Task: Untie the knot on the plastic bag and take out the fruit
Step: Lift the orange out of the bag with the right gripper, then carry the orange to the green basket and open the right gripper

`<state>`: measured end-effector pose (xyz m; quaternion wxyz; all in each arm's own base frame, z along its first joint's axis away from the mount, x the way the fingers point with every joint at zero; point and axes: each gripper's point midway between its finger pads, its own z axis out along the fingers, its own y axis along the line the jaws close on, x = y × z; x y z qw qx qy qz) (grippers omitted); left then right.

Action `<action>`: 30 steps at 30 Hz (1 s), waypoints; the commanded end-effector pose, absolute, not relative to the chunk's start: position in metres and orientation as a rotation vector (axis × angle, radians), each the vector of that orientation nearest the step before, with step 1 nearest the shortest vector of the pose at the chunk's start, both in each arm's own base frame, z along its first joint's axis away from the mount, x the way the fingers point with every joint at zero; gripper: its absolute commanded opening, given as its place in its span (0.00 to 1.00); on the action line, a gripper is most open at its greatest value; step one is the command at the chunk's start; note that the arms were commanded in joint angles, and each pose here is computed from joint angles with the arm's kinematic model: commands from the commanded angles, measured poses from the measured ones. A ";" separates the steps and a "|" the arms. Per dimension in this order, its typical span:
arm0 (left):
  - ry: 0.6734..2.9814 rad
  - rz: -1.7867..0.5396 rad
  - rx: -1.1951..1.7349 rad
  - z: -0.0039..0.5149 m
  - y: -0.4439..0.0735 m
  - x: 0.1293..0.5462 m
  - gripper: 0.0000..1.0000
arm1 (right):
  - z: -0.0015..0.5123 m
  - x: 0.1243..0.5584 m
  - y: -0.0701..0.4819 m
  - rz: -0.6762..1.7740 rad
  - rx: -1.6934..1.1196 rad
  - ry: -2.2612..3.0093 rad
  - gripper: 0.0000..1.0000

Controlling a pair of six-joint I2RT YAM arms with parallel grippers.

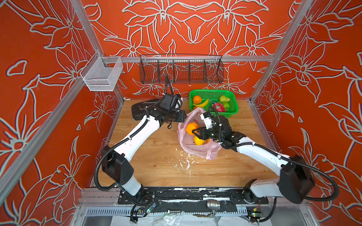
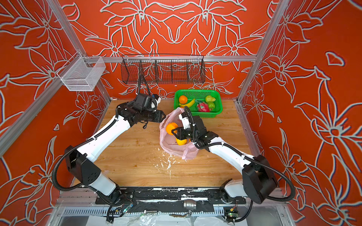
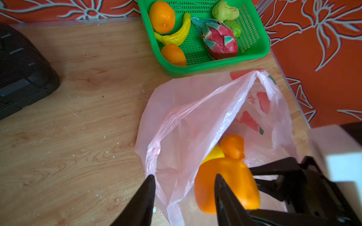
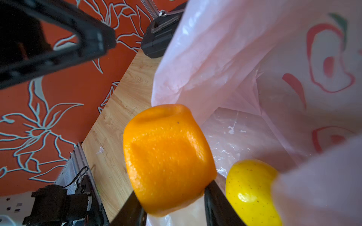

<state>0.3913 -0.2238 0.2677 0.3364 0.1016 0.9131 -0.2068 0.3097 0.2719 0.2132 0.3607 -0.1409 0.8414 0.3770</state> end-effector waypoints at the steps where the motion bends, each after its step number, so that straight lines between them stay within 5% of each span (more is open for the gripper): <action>1: 2.363 -0.627 0.283 0.278 -0.231 0.392 0.50 | 0.255 0.304 0.257 0.930 -0.367 2.078 0.45; 11: 2.286 -0.825 0.387 0.288 -0.272 0.416 0.65 | 0.340 0.325 0.187 0.770 -0.135 1.874 0.47; 21: 2.388 -0.857 0.441 0.248 -0.295 0.443 0.72 | 0.342 0.389 0.122 0.814 0.277 1.869 0.47; 27: 2.495 -0.813 0.394 0.209 -0.288 0.441 0.49 | 0.302 0.433 0.103 0.885 0.476 1.963 0.47; 30: 2.546 -0.791 0.374 0.190 -0.283 0.435 0.22 | 0.284 0.454 0.100 0.899 0.534 1.993 0.47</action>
